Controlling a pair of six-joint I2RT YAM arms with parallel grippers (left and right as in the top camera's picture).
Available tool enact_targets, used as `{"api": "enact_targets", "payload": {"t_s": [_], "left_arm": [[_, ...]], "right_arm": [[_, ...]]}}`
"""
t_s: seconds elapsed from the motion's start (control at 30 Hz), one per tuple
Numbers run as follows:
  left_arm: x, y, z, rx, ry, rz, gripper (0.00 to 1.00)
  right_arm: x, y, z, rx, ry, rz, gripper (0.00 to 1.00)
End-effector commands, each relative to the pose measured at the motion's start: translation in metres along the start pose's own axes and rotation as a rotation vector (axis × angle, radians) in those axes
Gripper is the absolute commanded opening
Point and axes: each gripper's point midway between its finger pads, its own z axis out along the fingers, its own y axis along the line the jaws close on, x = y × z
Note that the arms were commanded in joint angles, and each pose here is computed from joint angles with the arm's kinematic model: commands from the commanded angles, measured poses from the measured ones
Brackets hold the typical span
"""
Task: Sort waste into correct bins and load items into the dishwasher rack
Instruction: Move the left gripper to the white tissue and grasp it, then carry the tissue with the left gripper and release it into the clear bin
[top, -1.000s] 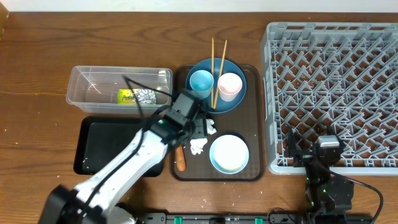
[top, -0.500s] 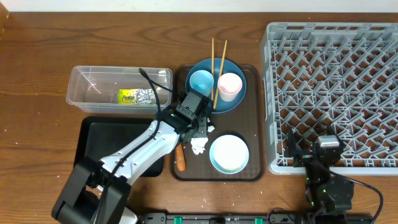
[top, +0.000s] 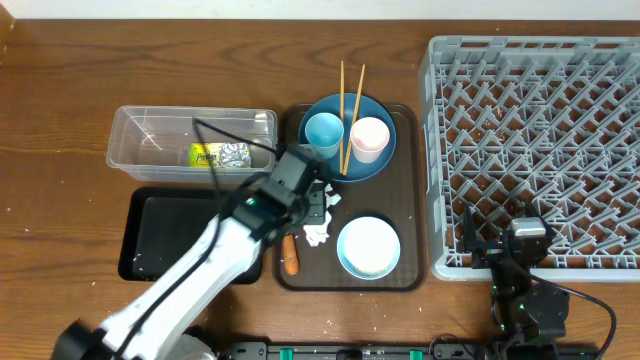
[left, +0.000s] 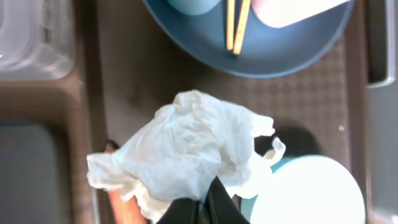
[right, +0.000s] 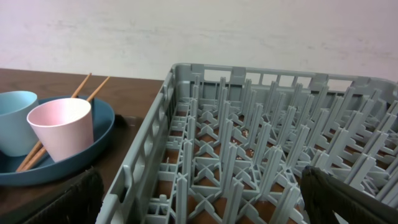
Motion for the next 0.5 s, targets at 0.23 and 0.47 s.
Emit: {"api": "enact_targets", "payload": {"t_s": [0.23,0.47], "left_arm": [[0.0044,0.0008,-0.0253,0.020,-0.014,0.002,0.06],[0.0093,0.0039,-0.0249,0.006,0.007,0.002,0.07]], "right_arm": [[0.0005,-0.0027,-0.0002,0.013,0.001,0.000,0.99],[0.0005,-0.0026,-0.0002,0.013,0.001,0.000,0.99]]}}
